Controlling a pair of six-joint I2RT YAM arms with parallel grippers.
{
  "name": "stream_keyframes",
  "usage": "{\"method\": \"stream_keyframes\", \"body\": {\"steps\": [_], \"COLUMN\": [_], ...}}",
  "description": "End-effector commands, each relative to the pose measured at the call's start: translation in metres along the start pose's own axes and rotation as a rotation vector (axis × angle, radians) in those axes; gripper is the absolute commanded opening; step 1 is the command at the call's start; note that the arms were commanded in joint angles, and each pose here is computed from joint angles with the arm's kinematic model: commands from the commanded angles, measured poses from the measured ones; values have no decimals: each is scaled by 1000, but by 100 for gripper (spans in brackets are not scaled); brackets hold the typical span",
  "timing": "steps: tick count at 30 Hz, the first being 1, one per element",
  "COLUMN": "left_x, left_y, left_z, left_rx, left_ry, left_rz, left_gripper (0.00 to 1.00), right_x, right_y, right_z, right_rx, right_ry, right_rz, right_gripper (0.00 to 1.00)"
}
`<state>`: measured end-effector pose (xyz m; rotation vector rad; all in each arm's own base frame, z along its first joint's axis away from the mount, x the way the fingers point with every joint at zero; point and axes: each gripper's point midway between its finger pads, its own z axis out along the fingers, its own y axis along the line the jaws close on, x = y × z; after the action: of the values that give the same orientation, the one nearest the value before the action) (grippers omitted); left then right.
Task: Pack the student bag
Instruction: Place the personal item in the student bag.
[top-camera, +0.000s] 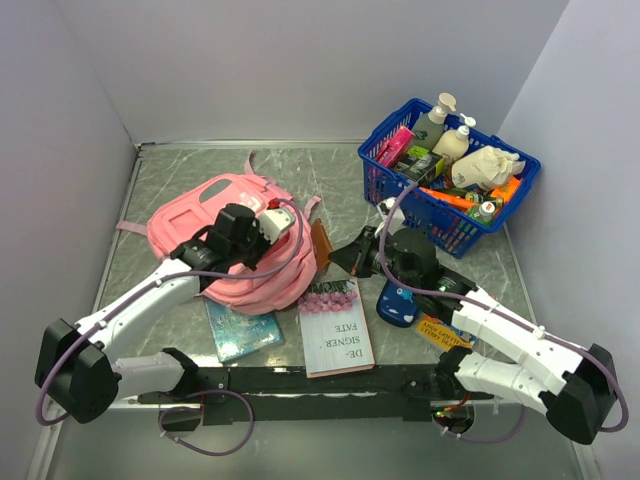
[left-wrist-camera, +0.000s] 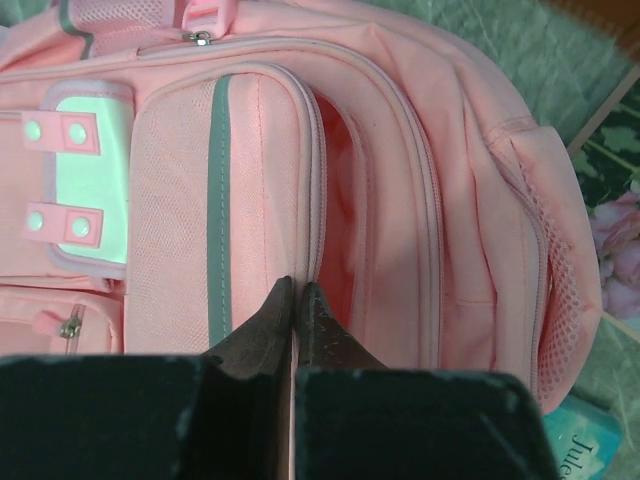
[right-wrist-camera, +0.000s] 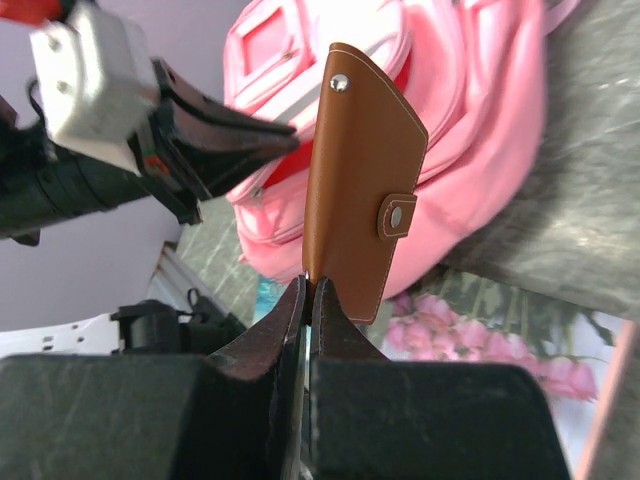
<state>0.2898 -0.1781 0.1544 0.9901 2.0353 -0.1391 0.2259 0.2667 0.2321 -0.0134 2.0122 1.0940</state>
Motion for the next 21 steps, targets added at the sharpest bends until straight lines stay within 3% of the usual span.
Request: {"method": "stream_keyframes", "body": {"steps": [1, 8, 12, 21], "left_x": [-50, -60, -48, -56], "left_y": [22, 25, 18, 19], "left_z": [-22, -37, -37, -41], "left_rx": [-83, -104, -91, -85], "left_ry": [-135, -170, -157, -182], "left_rz": [-56, -143, -170, -192], "left_gripper": [1, 1, 1, 1], "right_x": [-16, -15, -11, 5], "right_y": [35, 65, 74, 70], "right_z": [7, 18, 18, 30], "right_rx": [-145, -325, -455, -560], "right_ry": [-29, 0, 36, 125], "right_rz": [40, 136, 287, 474], "right_gripper": [0, 0, 0, 0]}}
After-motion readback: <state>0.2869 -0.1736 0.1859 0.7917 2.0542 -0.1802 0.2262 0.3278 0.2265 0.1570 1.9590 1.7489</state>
